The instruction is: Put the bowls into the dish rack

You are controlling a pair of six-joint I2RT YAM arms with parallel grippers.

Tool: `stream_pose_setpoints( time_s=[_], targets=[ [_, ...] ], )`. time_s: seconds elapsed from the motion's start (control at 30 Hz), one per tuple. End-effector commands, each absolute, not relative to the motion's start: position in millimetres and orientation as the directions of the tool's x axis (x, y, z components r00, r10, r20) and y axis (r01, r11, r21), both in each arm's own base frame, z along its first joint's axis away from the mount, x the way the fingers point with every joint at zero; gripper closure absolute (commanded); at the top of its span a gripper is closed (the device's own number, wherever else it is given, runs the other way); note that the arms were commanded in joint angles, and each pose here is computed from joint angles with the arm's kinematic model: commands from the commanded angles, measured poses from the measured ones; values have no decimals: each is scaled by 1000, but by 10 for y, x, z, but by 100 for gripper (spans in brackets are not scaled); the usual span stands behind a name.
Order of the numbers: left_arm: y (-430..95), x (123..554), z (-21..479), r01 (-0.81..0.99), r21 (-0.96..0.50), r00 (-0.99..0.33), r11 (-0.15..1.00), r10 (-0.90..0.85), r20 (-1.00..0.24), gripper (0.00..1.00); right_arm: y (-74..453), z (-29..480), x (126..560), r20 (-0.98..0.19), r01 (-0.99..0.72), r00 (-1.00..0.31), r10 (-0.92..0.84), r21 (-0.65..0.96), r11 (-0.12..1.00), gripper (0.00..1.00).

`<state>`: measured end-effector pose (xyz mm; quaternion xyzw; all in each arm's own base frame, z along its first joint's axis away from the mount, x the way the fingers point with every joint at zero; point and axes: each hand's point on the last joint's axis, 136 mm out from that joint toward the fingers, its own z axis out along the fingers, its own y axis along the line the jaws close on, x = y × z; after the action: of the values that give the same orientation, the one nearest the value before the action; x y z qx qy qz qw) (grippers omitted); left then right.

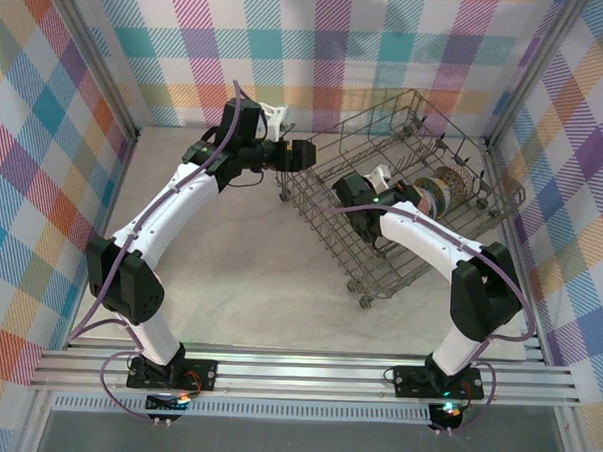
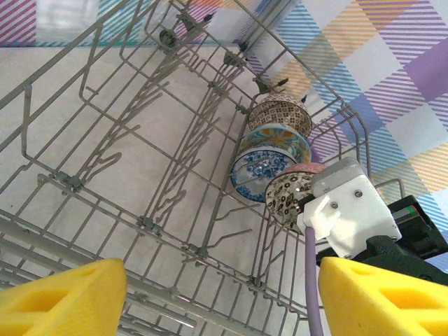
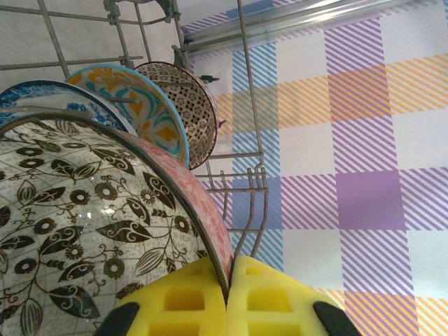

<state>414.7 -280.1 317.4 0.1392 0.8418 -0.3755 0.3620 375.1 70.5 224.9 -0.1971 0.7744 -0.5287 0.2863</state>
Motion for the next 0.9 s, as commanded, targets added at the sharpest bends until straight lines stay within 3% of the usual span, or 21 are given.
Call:
stream_pose_setpoints(
  time_s=[0.0,0.53,0.87],
  targets=[
    [-2737,4099,3329,541,-519,-663,662,-43,-747,27,818,2383,3850,-261,29,-735,-626,-934,356,100],
    [-2692,4120,3294,526,-519,-664,674,-57,-746,27,988,2146,3984,-178,-93,-687,-705,-940,328,100],
    [-2716,4155,3287,520,-533,-667,667,-72,-741,27,939,2056,3913,-151,-120,-695,-703,-940,321,91]
  ],
)
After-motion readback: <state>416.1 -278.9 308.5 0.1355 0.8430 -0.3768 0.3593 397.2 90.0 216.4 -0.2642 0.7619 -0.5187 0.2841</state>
